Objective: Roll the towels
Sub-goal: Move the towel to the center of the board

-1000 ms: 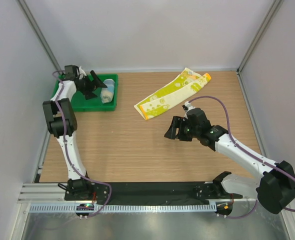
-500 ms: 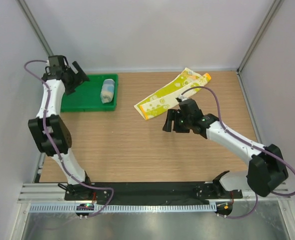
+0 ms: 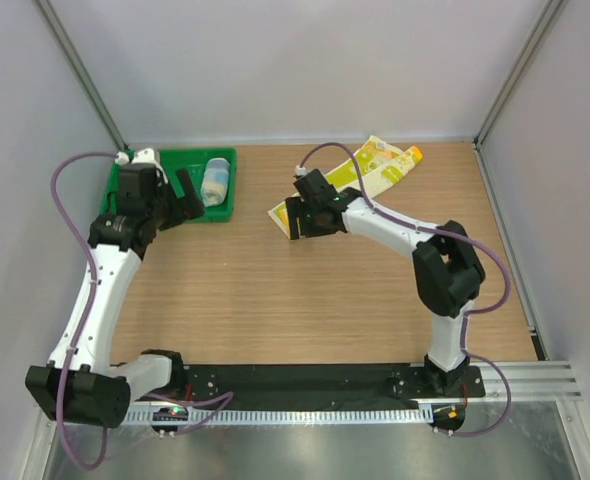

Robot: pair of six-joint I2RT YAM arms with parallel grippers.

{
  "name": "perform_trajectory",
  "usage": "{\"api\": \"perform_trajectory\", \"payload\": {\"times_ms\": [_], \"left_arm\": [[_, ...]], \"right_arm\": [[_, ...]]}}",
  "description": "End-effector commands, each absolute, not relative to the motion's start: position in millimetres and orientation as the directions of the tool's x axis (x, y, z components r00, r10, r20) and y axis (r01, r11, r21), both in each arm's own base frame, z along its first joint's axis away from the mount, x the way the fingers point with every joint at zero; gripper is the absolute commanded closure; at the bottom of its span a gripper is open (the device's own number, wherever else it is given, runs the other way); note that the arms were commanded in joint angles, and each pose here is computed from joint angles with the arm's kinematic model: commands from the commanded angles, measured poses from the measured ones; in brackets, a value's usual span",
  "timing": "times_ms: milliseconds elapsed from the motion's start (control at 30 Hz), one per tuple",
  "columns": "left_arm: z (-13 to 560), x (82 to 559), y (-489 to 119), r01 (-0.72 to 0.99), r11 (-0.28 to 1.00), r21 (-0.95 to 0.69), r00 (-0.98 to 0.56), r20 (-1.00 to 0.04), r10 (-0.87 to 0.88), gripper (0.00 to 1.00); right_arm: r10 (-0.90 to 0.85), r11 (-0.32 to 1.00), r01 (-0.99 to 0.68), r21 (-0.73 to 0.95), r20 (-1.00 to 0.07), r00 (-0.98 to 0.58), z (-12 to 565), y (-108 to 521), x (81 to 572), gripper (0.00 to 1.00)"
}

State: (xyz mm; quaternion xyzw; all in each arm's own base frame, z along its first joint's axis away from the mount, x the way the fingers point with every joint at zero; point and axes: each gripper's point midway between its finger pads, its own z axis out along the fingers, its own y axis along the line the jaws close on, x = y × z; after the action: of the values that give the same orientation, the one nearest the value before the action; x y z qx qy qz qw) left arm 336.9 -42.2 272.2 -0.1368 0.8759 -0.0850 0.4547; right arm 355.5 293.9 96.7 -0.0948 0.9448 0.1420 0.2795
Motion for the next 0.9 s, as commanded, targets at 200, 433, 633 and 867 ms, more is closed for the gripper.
{"api": "perform_trajectory", "payload": {"times_ms": [200,433,633,867], "left_arm": [[233.2,286.4,-21.7,-0.212,0.952,-0.222,-0.525,-0.795,-0.303,0.03],[223.0,283.5,-23.7,-0.204,0.953,-0.224,-0.541,-0.785,-0.3,0.05],[221.3,282.8,-26.1,-0.195,0.954,-0.229,-0.55,-0.779,-0.3,0.06],[221.5,282.3,-25.2,-0.197,0.954,-0.226,-0.548,-0.781,-0.298,0.06]], "right_arm": [[-0.232,0.948,-0.312,0.06,-0.542,-0.808,75.0,328.3,399.4,0.36],[-0.257,0.952,-0.306,0.012,-0.513,-0.819,53.6,334.4,414.0,0.46],[-0.257,0.954,-0.301,0.005,-0.512,-0.82,52.1,332.8,415.1,0.64],[-0.24,0.954,-0.297,0.036,-0.501,-0.831,51.5,333.7,407.5,0.99]]}}
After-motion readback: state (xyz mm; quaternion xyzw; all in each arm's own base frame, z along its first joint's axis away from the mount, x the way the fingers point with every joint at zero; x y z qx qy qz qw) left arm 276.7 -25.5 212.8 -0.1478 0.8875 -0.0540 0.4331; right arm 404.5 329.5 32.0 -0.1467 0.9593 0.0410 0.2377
